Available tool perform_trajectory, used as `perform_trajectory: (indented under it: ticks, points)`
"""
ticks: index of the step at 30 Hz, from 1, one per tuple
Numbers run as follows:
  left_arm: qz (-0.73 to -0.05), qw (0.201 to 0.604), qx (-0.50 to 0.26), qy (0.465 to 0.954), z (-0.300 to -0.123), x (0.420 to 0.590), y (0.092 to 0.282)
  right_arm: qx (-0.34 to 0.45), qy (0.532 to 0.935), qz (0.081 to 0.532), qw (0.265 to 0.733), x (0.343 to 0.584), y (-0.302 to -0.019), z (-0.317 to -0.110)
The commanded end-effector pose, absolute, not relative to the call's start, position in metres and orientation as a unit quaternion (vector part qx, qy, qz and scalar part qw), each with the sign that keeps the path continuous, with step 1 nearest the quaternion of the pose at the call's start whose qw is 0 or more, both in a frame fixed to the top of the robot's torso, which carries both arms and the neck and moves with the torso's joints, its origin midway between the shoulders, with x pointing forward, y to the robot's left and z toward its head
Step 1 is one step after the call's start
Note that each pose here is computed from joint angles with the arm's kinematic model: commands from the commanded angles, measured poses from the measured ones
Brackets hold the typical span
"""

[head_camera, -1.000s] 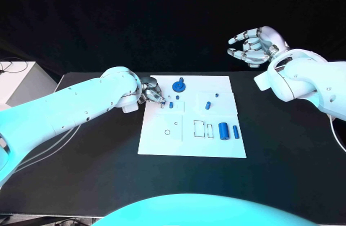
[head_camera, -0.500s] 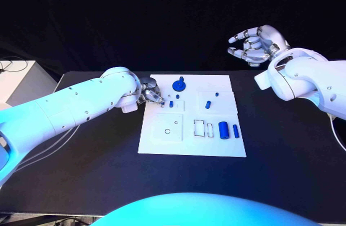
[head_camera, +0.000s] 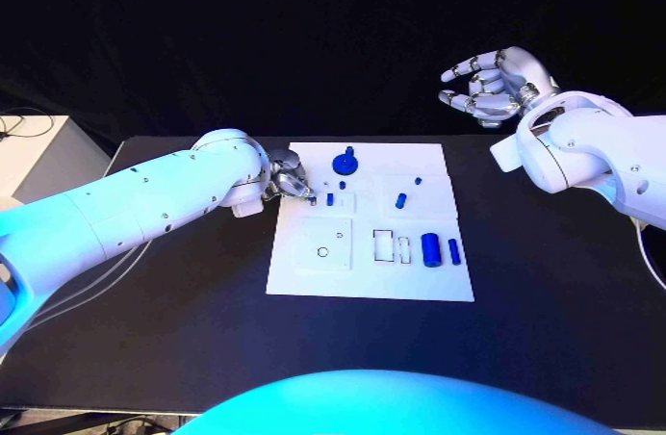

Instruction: Assemble the parts on the task board

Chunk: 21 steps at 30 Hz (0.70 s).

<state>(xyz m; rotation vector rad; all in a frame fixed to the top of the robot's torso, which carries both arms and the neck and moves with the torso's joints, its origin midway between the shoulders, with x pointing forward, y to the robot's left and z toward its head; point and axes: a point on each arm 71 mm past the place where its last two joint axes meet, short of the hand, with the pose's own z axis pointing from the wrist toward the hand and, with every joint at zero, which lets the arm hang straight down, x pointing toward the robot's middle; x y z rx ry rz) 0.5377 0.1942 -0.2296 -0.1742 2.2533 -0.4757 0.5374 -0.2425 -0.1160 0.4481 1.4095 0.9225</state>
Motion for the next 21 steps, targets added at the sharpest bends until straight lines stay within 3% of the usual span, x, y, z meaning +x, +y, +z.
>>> perform_trajectory:
  ticks: [1,21]
  points:
    - [-0.19,0.399,-0.063,0.895,-0.2303,0.5367,0.1926,0.189,0.621,0.409,0.641,0.5369,-0.2407,-0.116]
    - [-0.191,0.395,-0.061,0.897,-0.2315,0.5349,0.1921,0.188,0.622,0.409,0.641,0.5371,-0.2405,-0.1161]
